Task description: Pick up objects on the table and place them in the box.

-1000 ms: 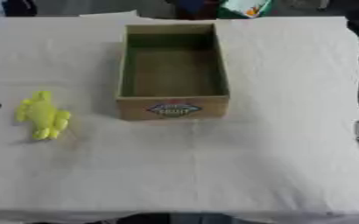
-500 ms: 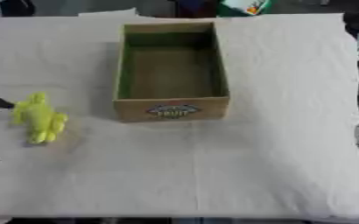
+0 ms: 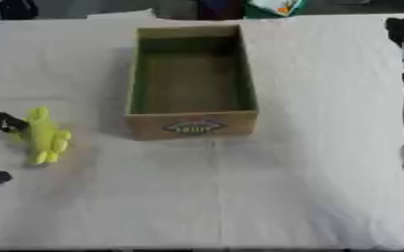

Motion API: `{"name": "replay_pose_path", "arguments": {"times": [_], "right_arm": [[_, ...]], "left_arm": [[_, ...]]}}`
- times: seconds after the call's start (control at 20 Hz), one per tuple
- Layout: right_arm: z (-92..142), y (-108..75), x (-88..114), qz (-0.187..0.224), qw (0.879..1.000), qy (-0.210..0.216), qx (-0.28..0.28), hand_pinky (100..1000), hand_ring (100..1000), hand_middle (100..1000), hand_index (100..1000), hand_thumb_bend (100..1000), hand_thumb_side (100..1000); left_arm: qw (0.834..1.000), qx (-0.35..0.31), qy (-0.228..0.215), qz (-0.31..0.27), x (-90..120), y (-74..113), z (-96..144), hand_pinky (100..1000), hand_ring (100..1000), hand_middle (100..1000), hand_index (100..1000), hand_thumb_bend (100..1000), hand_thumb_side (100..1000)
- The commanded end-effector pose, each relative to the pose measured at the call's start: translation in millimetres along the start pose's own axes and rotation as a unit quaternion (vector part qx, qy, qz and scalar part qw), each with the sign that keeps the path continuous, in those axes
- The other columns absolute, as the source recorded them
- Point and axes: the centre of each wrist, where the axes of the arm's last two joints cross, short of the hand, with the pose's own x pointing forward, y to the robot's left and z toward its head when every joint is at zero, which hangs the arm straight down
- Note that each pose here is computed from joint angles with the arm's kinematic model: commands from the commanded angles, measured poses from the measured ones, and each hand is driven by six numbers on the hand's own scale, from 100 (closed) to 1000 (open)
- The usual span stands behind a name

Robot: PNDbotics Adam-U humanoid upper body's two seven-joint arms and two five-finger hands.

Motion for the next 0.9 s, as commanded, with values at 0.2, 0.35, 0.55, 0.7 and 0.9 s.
{"name": "replay_pose_path", "arguments": {"times": [0.2, 0.35, 0.55, 0.7, 0.9], "right_arm": [[-4.8, -0.8, 7.6, -0.001, 1.000, -0.016, 0.005, 880, 807, 600, 846, 100, 525], [-4.9, -0.7, 7.6, -0.002, 1.000, -0.016, 0.005, 880, 807, 600, 846, 100, 525], [-4.3, 0.0, 7.3, -0.002, 1.000, -0.014, 0.006, 881, 808, 599, 846, 100, 521], [-4.4, 0.7, 7.4, -0.003, 1.000, -0.014, 0.008, 881, 809, 599, 846, 100, 521], [-4.4, 1.3, 7.4, -0.004, 1.000, -0.013, 0.010, 882, 809, 599, 847, 100, 521]], "left_arm": [[1.000, -0.003, 0.000, -0.028, -1.2, 11.6, 2.8, 611, 814, 831, 995, 266, 347], [0.999, -0.008, 0.011, -0.046, 0.6, 14.3, 1.3, 634, 844, 881, 1000, 321, 377], [0.996, 0.015, 0.038, -0.083, 5.0, 22.6, 1.2, 646, 865, 912, 1000, 439, 439], [0.993, 0.034, 0.050, -0.098, 5.2, 25.5, -2.2, 640, 862, 906, 1000, 453, 474], [0.992, 0.043, 0.056, -0.105, 3.7, 26.3, -9.1, 633, 859, 898, 1000, 449, 492]]}}
